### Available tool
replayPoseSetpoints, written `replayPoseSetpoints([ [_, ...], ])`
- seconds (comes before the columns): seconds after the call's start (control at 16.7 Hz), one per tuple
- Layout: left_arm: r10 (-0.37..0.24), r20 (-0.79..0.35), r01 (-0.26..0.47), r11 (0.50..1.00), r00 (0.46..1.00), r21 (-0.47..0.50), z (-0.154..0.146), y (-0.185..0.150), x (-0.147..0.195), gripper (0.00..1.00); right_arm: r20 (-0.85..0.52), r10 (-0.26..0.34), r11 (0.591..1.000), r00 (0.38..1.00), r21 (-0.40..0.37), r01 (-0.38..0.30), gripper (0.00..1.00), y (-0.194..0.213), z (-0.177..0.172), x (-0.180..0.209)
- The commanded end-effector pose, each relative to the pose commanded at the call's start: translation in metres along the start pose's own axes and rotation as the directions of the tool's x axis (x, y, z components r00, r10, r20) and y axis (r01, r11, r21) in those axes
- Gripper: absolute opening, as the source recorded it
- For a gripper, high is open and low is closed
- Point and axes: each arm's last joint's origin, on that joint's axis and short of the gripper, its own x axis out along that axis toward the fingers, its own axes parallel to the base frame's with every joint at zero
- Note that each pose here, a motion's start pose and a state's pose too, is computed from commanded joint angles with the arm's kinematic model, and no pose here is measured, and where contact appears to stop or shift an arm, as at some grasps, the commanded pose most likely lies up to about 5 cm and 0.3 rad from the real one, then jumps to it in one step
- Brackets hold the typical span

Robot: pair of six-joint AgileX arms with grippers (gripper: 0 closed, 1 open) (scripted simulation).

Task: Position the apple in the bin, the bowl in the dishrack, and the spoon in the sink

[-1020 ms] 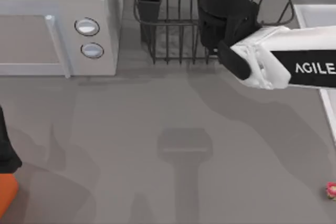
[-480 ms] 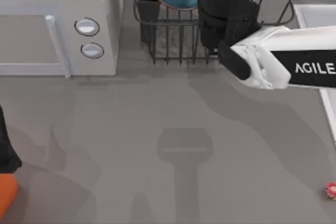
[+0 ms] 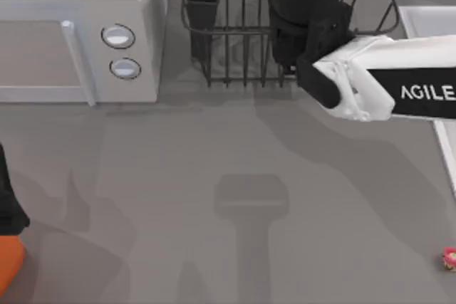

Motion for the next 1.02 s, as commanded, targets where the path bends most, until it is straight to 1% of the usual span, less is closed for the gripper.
replayPoseSetpoints([
  [0.48,0.0,0.0,0.0,1.0,1.0,0.0,0.0,0.0,0.0,1.0,0.0,0.002,1.0,1.0,0.0,-0.002,1.0,0.001,0.0,-0.001],
  [0.6,0.0,0.0,0.0,1.0,1.0,0.0,0.0,0.0,0.0,1.0,-0.011,0.013,1.0,1.0,-0.006,-0.013,1.0,-0.008,0.001,-0.002],
  [0.72,0.0,0.0,0.0,1.0,1.0,0.0,0.0,0.0,0.0,1.0,-0.034,0.036,0.999,0.999,-0.015,-0.036,1.0,-0.028,0.005,-0.007],
  [0.84,0.0,0.0,0.0,1.0,1.0,0.0,0.0,0.0,0.0,1.0,-0.064,0.062,0.998,0.996,-0.023,-0.064,1.0,-0.058,0.011,-0.019],
  [1.02,0.0,0.0,0.0,1.0,1.0,0.0,0.0,0.0,0.0,1.0,-0.098,0.109,0.994,0.989,-0.019,-0.111,1.0,-0.111,0.026,-0.055],
])
